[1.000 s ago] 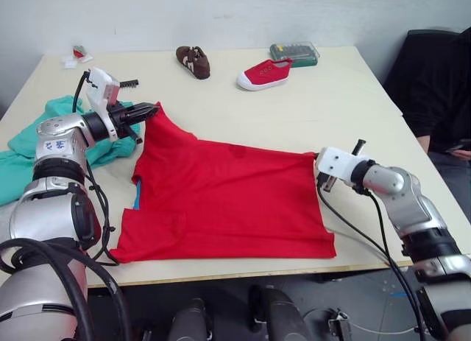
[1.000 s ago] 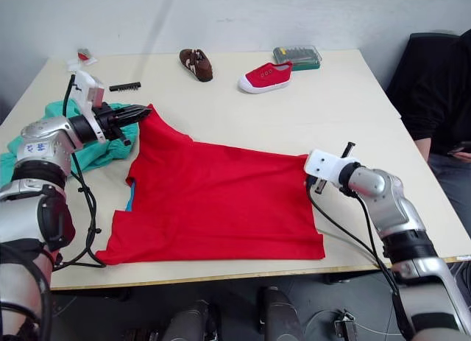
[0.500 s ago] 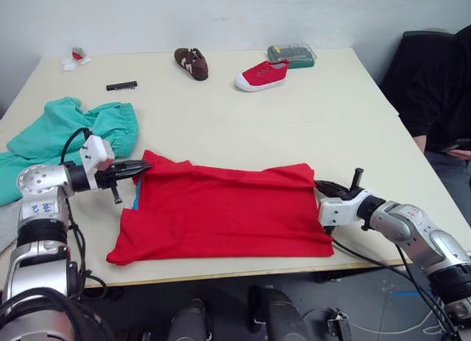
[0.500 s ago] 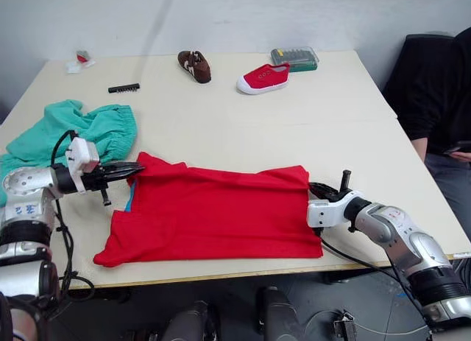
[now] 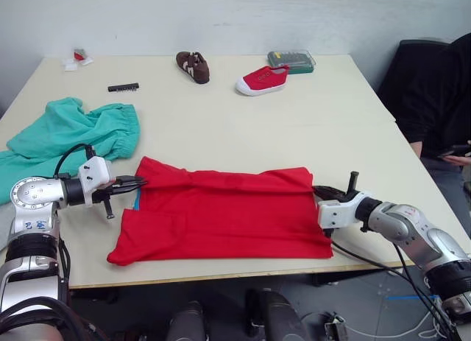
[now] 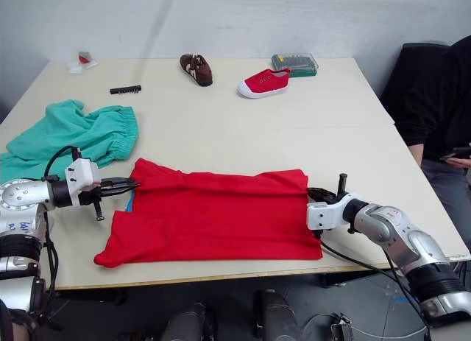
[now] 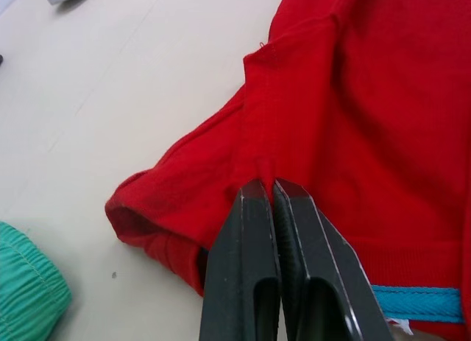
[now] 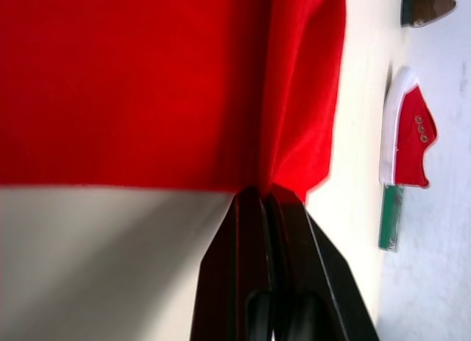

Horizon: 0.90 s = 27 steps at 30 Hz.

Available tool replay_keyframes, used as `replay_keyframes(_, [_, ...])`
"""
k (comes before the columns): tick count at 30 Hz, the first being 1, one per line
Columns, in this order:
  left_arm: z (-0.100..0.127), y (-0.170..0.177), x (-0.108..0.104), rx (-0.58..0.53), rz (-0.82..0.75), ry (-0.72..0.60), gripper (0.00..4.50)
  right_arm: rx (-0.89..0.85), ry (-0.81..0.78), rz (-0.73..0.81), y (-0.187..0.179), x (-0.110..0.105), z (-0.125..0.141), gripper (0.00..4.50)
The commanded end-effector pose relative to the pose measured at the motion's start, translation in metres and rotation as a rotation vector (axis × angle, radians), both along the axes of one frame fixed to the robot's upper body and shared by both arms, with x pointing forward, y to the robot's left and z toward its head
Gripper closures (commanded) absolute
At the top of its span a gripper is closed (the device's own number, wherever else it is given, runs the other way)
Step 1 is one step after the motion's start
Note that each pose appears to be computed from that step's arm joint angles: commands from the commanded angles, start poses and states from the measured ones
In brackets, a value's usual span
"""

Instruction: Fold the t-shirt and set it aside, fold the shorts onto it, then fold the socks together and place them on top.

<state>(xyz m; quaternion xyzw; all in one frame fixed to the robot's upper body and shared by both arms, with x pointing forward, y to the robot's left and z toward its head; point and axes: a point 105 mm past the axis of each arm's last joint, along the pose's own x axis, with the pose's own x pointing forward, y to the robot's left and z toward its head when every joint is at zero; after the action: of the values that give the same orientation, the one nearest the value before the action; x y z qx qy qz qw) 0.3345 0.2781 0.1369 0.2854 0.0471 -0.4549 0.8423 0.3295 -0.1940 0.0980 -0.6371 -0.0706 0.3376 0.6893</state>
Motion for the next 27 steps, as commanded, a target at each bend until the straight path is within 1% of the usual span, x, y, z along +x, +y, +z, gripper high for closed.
replay_keyframes(1, [0.014, 0.005, -0.003, -0.028, 0.000, 0.046, 4.02, 0.089, 0.021, 0.037, 0.007, -0.011, 0.023, 4.10])
replay_keyframes(3, [0.014, 0.007, -0.005, -0.056, 0.014, 0.099, 3.56, 0.113, 0.053, 0.059, 0.010, -0.018, 0.028, 3.60])
replay_keyframes(5, [0.017, 0.011, -0.008, -0.128, 0.041, 0.200, 2.97, 0.231, 0.116, 0.023, 0.009, -0.022, 0.041, 2.94])
replay_keyframes(9, [0.034, 0.010, -0.012, -0.270, 0.058, 0.343, 1.74, 0.456, 0.264, -0.030, 0.008, -0.026, 0.062, 2.92])
replay_keyframes(11, [0.044, 0.006, -0.015, -0.333, 0.046, 0.411, 1.74, 0.577, 0.366, -0.046, 0.010, -0.029, 0.072, 2.92])
replay_keyframes(13, [0.059, -0.005, -0.008, -0.402, 0.028, 0.447, 1.74, 0.747, 0.506, -0.026, 0.020, -0.034, 0.085, 2.92])
replay_keyframes(14, [0.065, -0.012, -0.004, -0.428, 0.013, 0.460, 1.74, 0.797, 0.564, -0.005, 0.027, -0.037, 0.088, 2.92])
replay_keyframes(16, [0.071, -0.024, 0.005, -0.439, -0.012, 0.468, 1.74, 0.835, 0.648, 0.028, 0.040, -0.044, 0.089, 2.92])
replay_keyframes(20, [0.068, -0.056, 0.022, -0.363, -0.069, 0.485, 1.74, 0.850, 0.771, 0.128, 0.065, -0.061, 0.091, 2.92])
replay_keyframes(24, [0.050, -0.078, 0.042, -0.204, -0.089, 0.447, 1.74, 0.852, 0.767, 0.142, 0.077, -0.061, 0.091, 2.92])
replay_keyframes(27, [0.041, -0.086, 0.055, -0.122, -0.078, 0.403, 1.74, 0.874, 0.760, 0.138, 0.081, -0.061, 0.092, 2.92])
